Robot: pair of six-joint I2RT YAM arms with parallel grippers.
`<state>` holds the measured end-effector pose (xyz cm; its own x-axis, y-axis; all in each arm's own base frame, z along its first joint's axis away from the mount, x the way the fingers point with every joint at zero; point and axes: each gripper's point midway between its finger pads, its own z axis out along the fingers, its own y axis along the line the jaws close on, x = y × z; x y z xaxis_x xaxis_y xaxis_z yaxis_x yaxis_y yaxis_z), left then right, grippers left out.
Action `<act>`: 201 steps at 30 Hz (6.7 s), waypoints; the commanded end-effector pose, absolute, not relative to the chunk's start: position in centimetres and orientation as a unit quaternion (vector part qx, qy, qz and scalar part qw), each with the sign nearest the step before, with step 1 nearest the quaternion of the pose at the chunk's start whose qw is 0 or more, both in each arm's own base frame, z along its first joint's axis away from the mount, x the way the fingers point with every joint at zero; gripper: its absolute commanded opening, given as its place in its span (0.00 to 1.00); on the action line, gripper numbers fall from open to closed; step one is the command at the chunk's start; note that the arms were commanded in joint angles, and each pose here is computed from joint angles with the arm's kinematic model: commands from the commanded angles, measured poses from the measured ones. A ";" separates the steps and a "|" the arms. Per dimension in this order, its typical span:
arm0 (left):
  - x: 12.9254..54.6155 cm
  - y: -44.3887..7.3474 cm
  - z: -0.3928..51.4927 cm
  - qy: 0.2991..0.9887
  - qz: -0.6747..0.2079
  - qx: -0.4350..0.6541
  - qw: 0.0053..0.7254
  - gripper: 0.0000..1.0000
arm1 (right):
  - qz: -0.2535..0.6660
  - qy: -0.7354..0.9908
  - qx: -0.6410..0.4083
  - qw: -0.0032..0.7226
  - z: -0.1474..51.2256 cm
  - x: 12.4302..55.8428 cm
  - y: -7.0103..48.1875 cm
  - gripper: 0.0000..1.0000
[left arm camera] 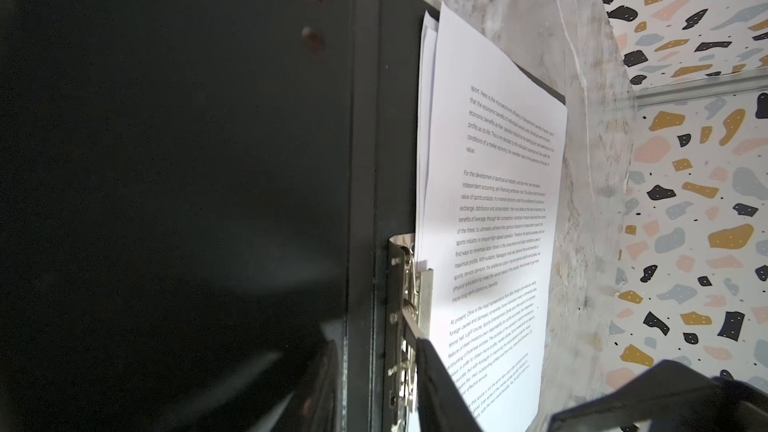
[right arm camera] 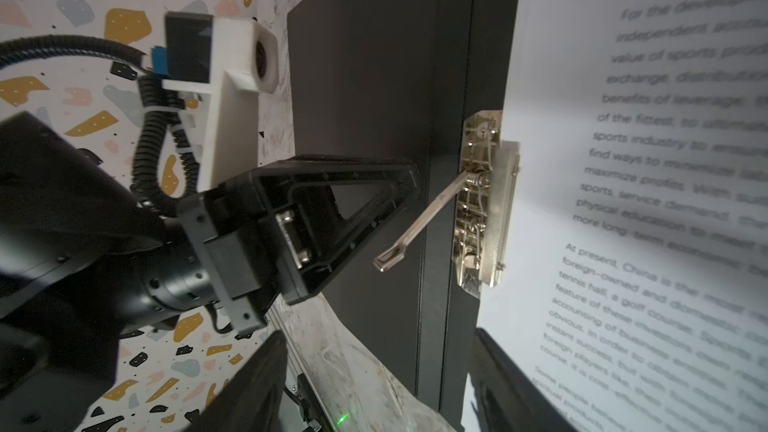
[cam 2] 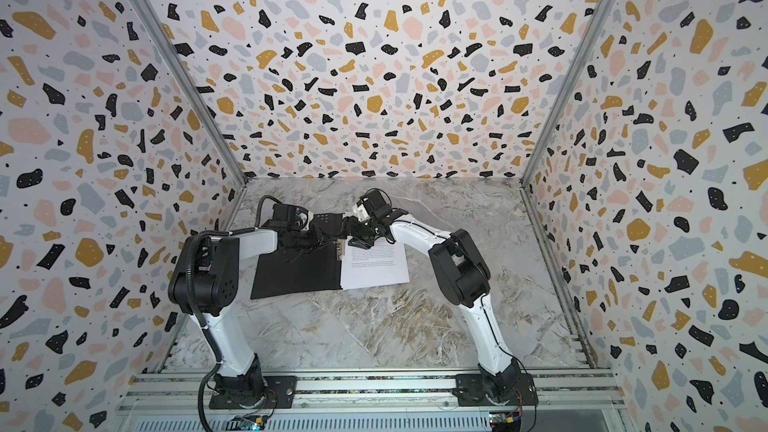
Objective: Put the files into the folder
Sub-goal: 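Reach the right gripper to the clipboard's metal clip while the left holds the sheets, then press the clip lever with the right gripper to clamp the sheets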
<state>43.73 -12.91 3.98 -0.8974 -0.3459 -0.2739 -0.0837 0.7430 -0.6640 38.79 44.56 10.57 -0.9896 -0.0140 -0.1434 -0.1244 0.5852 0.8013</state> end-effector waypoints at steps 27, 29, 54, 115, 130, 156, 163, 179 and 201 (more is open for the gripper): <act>45.8 -13.4 4.5 0.909 -0.344 -0.111 0.210 0.35 | 0.453 0.891 -0.019 0.030 10.0 39.4 46.8 0.62; 45.7 -13.5 4.5 0.908 -0.344 -0.110 0.210 0.35 | 0.452 0.891 -0.019 0.028 9.9 39.6 47.0 0.61; 45.8 -13.6 4.1 0.907 -0.348 -0.114 0.208 0.35 | 0.430 0.903 -0.028 0.002 8.0 38.3 47.1 0.20; 41.9 -15.1 2.3 0.927 -0.317 -0.127 0.153 0.17 | 0.423 0.906 -0.030 0.006 5.8 37.3 44.7 0.07; 41.8 -13.9 0.5 0.940 -0.276 -0.136 0.147 0.05 | 0.444 0.894 -0.039 0.037 9.7 38.4 45.1 0.30; 42.0 -14.0 0.7 0.941 -0.276 -0.127 0.149 0.05 | 0.475 0.878 -0.050 0.010 11.3 37.4 47.5 0.29; 42.1 -14.0 0.7 0.941 -0.274 -0.127 0.149 0.05 | 0.467 0.883 -0.058 -0.002 10.6 36.4 47.7 0.28; 41.9 -14.0 0.3 0.942 -0.276 -0.126 0.145 0.05 | 0.451 0.891 -0.060 -0.015 9.1 35.3 47.1 0.22; 41.9 -14.0 -0.3 0.947 -0.270 -0.109 0.139 0.05 | 0.394 0.916 -0.070 -0.030 4.8 33.0 43.9 0.00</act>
